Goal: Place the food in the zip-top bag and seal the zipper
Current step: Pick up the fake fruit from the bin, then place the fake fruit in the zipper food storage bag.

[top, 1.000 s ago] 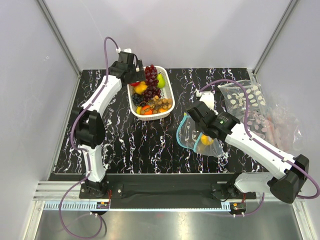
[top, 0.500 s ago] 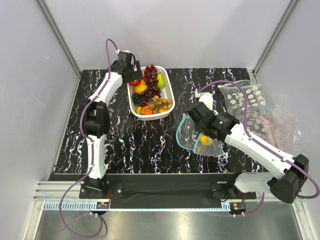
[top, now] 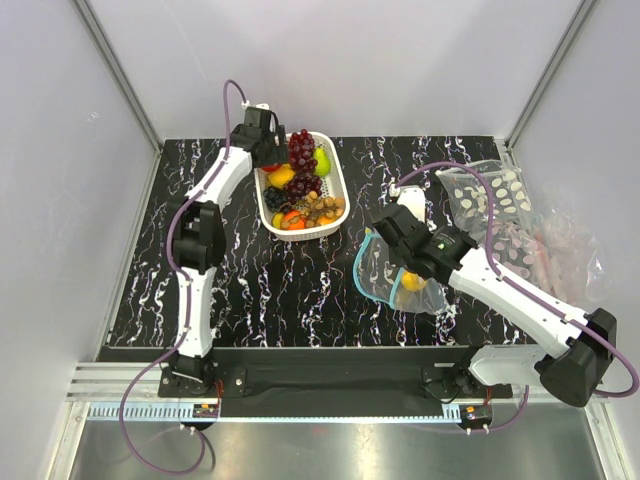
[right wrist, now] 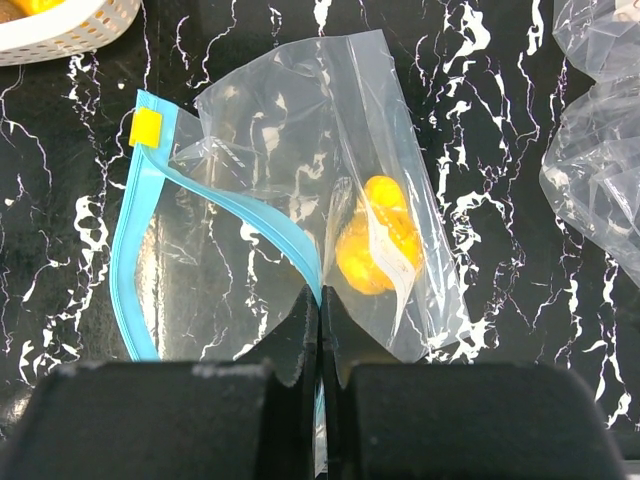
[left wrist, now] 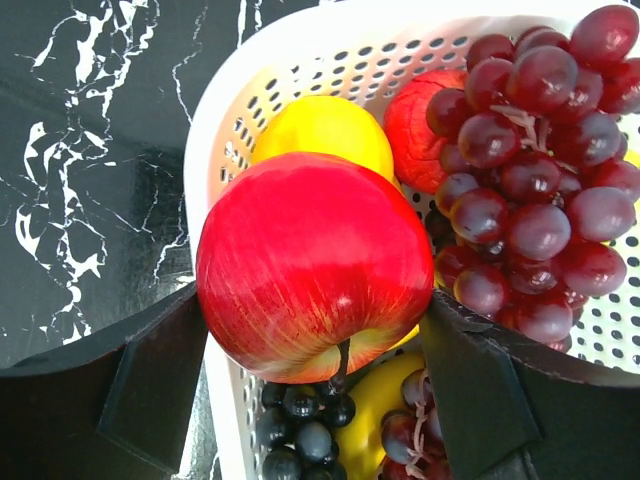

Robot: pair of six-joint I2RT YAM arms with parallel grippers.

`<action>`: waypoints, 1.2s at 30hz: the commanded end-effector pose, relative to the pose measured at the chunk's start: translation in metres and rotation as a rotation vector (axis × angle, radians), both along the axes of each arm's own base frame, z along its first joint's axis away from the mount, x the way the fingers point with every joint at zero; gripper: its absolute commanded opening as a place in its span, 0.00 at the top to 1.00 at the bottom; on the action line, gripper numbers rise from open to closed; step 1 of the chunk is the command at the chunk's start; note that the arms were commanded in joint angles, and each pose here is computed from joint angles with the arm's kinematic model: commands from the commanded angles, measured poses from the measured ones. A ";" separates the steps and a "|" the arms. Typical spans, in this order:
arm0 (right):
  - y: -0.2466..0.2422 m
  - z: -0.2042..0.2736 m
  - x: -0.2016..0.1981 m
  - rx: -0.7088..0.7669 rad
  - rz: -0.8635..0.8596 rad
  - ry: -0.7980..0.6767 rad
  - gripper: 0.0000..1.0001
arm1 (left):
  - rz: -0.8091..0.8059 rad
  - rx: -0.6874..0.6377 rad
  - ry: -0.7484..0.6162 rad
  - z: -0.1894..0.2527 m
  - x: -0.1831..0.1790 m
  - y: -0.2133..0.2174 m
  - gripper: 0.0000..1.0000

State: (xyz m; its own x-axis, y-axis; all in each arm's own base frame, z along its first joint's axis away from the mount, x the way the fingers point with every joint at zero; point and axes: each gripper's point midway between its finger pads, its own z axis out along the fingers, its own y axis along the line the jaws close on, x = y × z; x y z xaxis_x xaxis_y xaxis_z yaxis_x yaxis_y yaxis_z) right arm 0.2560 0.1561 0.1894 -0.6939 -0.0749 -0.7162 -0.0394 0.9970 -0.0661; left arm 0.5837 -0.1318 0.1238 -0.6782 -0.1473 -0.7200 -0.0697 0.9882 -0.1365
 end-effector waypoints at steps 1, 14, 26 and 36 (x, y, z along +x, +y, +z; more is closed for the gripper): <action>0.006 0.009 0.000 0.038 0.019 -0.029 0.99 | -0.003 0.025 -0.108 0.041 0.008 -0.003 0.41; 0.006 0.008 0.000 0.033 0.019 -0.019 0.99 | -0.129 -0.133 -0.224 0.123 -0.086 -0.022 0.43; 0.007 0.013 -0.001 0.045 0.035 -0.029 1.00 | -0.366 -0.412 -0.263 0.152 -0.219 -0.085 0.43; 0.012 0.014 -0.005 0.076 0.053 -0.017 1.00 | -0.589 -0.545 -0.294 0.164 -0.325 -0.159 0.42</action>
